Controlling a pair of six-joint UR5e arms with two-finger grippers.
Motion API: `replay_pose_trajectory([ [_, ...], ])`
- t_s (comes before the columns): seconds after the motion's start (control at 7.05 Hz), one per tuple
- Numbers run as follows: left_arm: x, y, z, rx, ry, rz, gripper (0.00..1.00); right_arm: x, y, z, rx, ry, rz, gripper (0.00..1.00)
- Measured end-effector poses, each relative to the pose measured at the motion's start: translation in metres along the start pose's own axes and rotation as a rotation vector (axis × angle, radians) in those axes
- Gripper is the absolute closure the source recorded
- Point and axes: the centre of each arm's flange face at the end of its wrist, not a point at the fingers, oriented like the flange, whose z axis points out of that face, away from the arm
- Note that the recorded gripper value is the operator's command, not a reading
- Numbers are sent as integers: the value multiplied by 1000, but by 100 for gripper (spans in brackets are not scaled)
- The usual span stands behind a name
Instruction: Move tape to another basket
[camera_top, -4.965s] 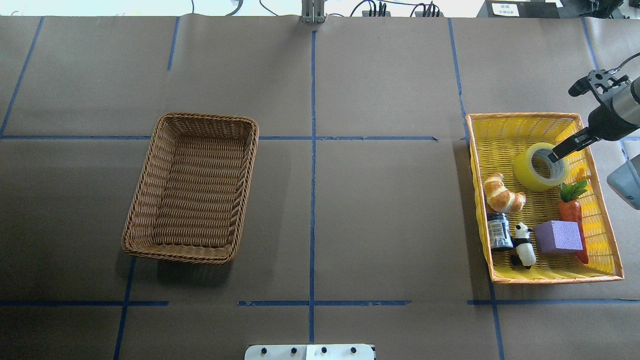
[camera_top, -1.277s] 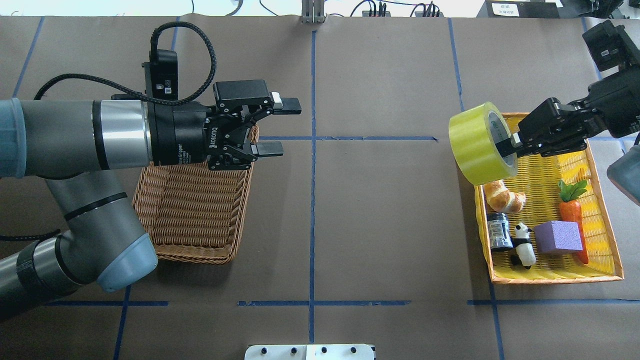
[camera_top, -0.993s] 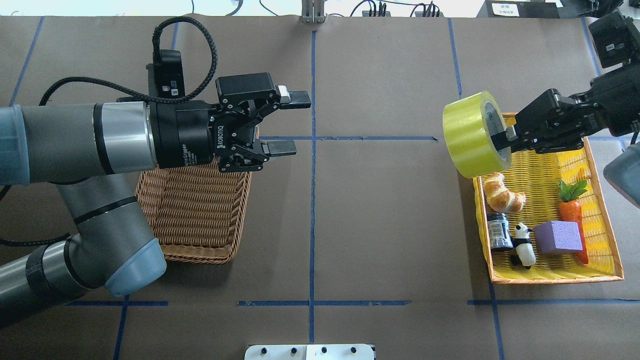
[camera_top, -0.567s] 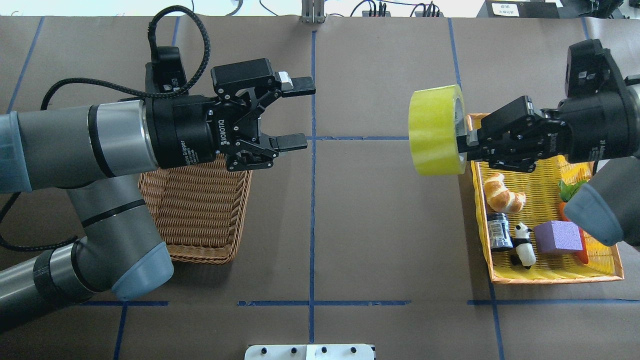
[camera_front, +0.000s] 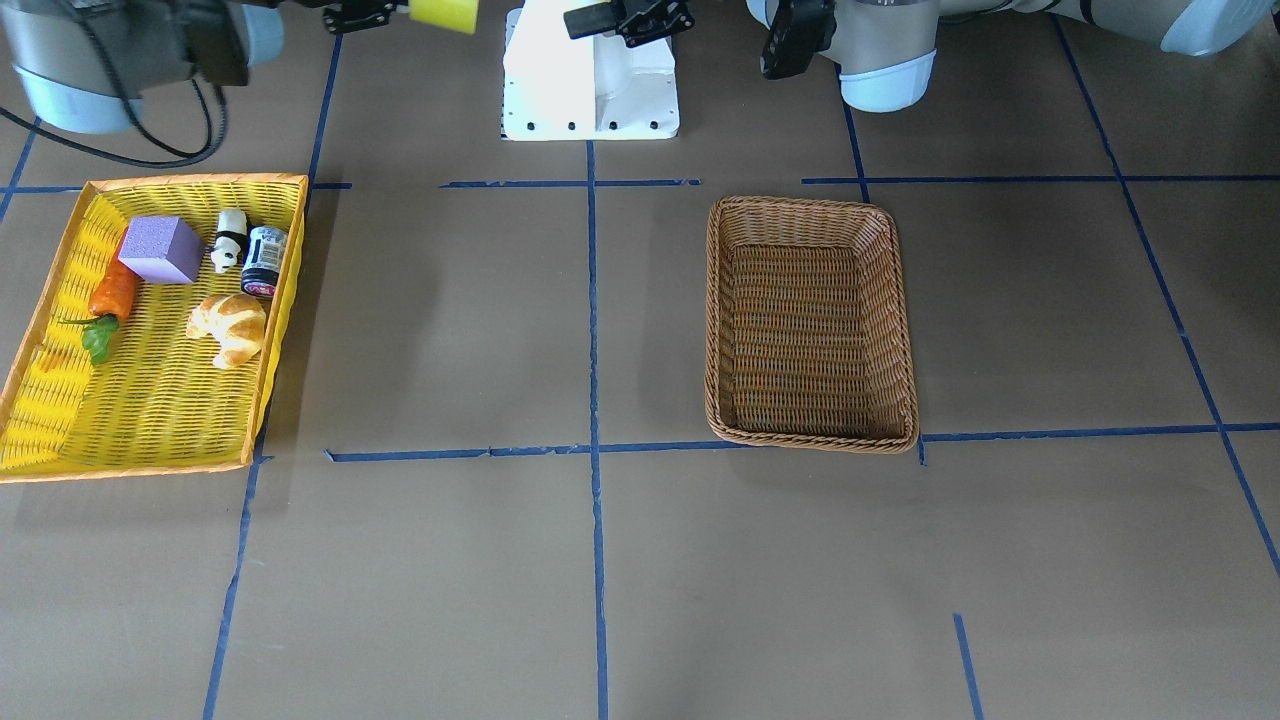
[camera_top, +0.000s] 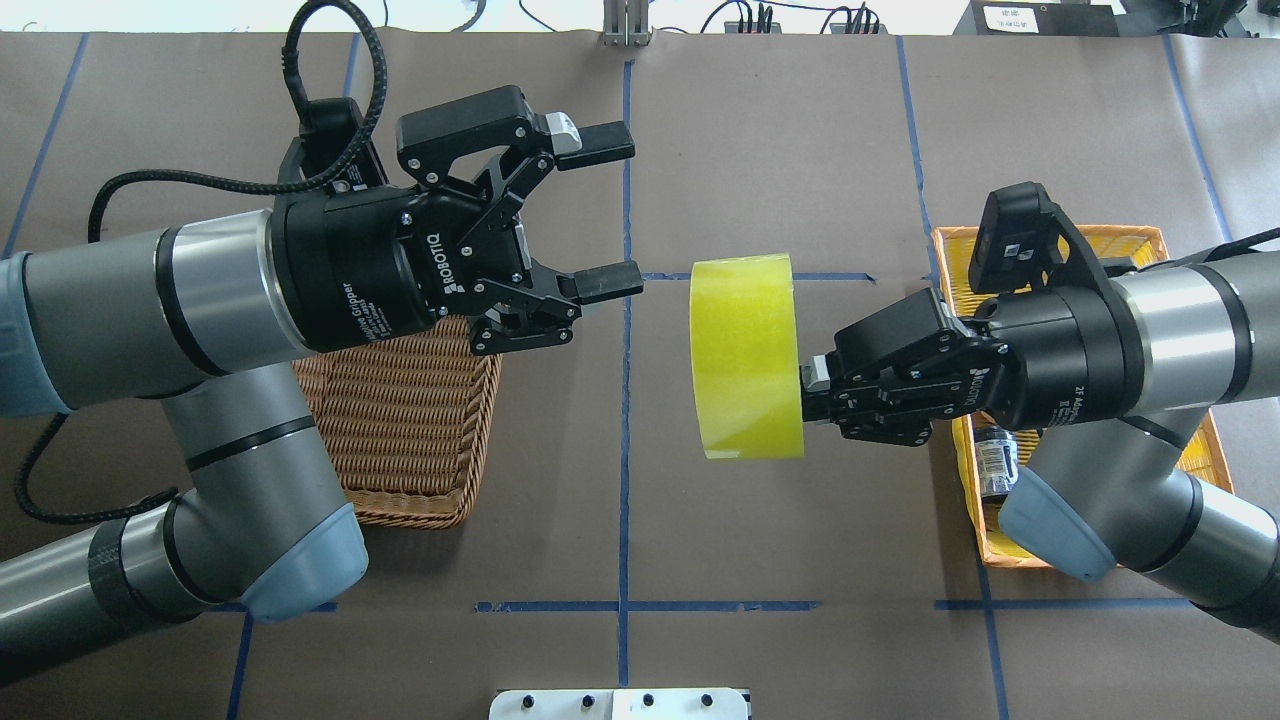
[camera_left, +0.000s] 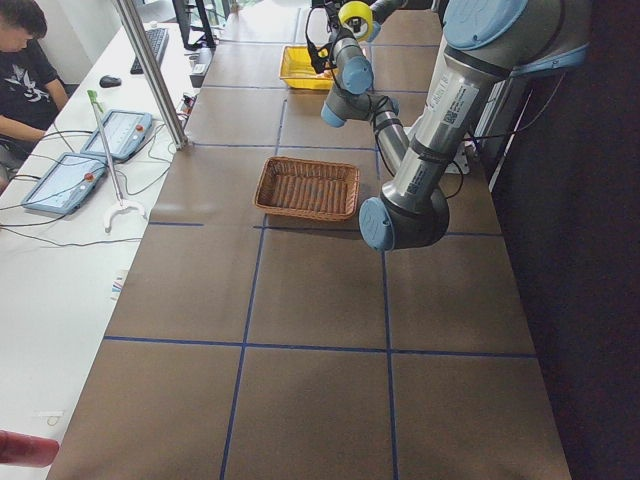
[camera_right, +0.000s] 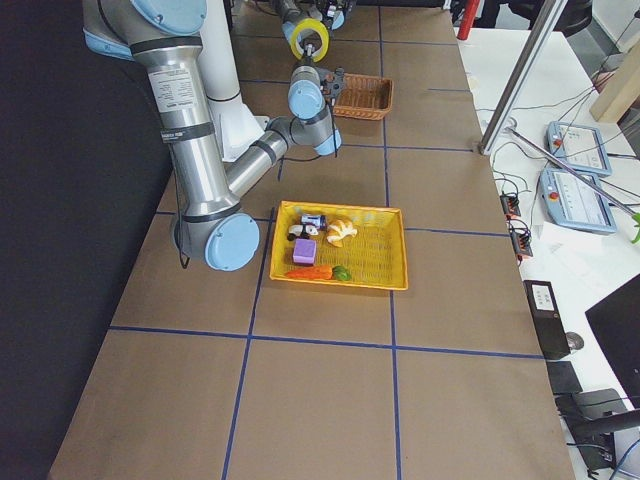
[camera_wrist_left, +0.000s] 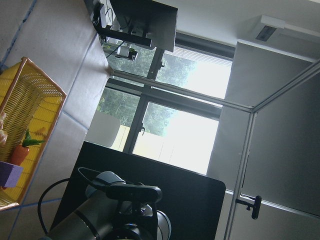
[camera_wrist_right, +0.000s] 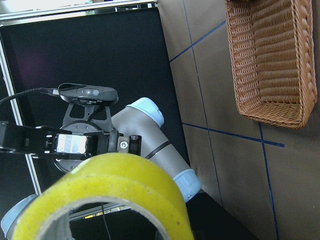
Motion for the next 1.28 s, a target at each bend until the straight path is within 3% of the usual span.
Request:
replay_pose_trajectory([
  [1.13, -9, 35, 7, -79, 23, -100, 3, -3, 4, 17, -1, -41, 7, 98],
  [1.28, -9, 38, 9, -81, 31, -106, 10, -2, 5, 19, -4, -43, 10, 98],
])
